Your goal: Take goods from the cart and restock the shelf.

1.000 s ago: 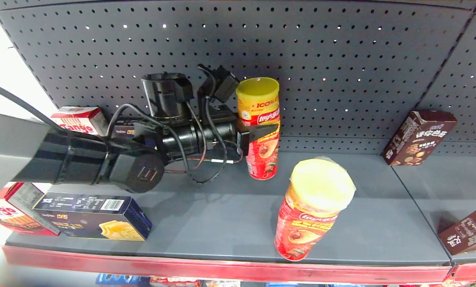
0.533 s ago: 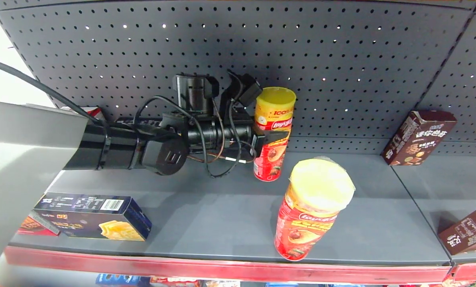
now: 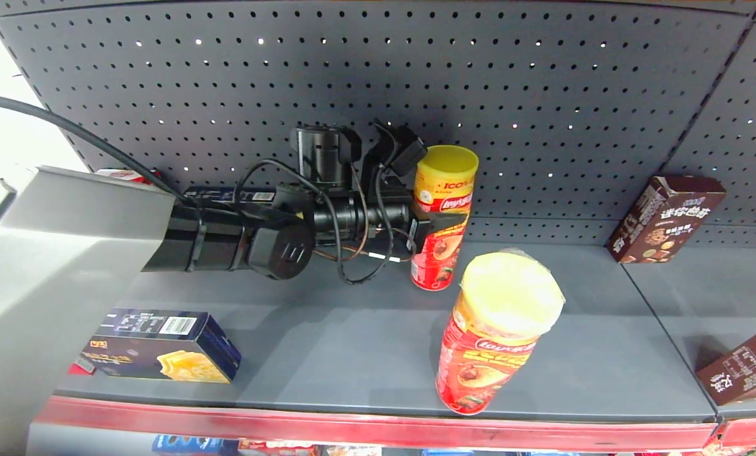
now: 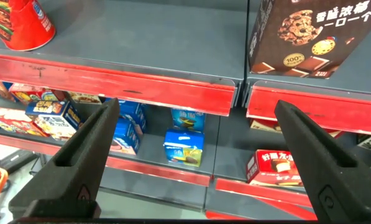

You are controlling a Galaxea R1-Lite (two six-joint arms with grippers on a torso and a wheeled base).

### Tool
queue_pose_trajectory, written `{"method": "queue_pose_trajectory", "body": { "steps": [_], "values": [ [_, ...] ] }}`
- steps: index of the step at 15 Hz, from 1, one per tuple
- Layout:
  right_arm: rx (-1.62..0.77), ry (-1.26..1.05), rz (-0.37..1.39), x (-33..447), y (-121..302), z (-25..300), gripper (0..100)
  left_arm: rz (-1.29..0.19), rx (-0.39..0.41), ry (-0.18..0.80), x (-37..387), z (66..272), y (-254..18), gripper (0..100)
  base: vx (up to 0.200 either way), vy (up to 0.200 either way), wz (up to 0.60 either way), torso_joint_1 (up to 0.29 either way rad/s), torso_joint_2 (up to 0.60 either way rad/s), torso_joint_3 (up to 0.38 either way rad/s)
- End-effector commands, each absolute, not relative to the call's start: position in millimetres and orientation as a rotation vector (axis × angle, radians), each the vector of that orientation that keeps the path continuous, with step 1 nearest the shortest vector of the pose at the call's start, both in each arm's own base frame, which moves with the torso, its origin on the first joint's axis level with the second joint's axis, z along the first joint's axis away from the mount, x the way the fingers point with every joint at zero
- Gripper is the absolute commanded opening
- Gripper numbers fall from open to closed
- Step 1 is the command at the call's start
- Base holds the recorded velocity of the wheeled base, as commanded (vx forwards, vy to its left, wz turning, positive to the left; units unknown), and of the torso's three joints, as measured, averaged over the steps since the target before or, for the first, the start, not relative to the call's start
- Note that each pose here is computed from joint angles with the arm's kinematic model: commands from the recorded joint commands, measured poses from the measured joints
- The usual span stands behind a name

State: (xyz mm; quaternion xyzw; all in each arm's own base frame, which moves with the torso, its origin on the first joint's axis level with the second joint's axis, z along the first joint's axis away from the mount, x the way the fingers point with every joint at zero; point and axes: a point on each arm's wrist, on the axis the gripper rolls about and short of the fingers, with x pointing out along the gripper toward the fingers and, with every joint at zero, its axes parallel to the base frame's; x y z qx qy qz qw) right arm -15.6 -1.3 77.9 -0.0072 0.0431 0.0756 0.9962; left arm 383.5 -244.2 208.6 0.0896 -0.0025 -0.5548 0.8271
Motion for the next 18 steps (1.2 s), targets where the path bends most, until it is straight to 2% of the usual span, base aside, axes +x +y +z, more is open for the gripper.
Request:
{"method": "queue_pose_trajectory", "body": {
  "steps": [1,5,8,9,12,15,17,18],
  "values": [
    [-0.015,0.088,0.152,-15.4,-1.2,77.9,100,-1.181,0.19,-0.003,384.0,206.7,-245.7,0,0.0,0.0,0.0,0.0,0.0,0.0],
    [-0.015,0.088,0.152,-15.4,-1.2,77.9,100,-1.181,0.195,0.01,385.0,200.2,-246.2,0,0.0,0.0,0.0,0.0,0.0,0.0],
    [-0.015,0.088,0.152,-15.4,-1.2,77.9,100,-1.18,0.229,0.01,385.0,194.6,-245.4,0,0.0,0.0,0.0,0.0,0.0,0.0],
    [-0.015,0.088,0.152,-15.4,-1.2,77.9,100,-1.179,0.234,0.016,384.6,192.0,-245.1,100,0.0,0.0,0.0,0.0,0.0,0.0],
    [-0.015,0.088,0.152,-15.4,-1.2,77.9,100,-1.165,0.234,0.039,381.1,190.3,-238.0,100,0.0,0.0,0.0,0.0,0.0,0.0],
    [-0.015,0.088,0.152,-15.4,-1.2,77.9,100,-1.134,0.235,0.059,359.2,201.9,-223.8,100,0.0,0.0,0.0,0.0,0.0,0.0],
    [-0.015,0.088,0.152,-15.4,-1.2,77.9,100,-1.123,0.243,0.097,346.3,194.3,-216.0,100,0.0,0.0,0.0,0.0,0.0,0.0],
    [-0.015,0.088,0.152,-15.4,-1.2,77.9,100,-1.05,0.264,0.105,344.8,189.9,-214.8,100,0.0,0.0,0.0,0.0,0.0,0.0]
  ]
}}
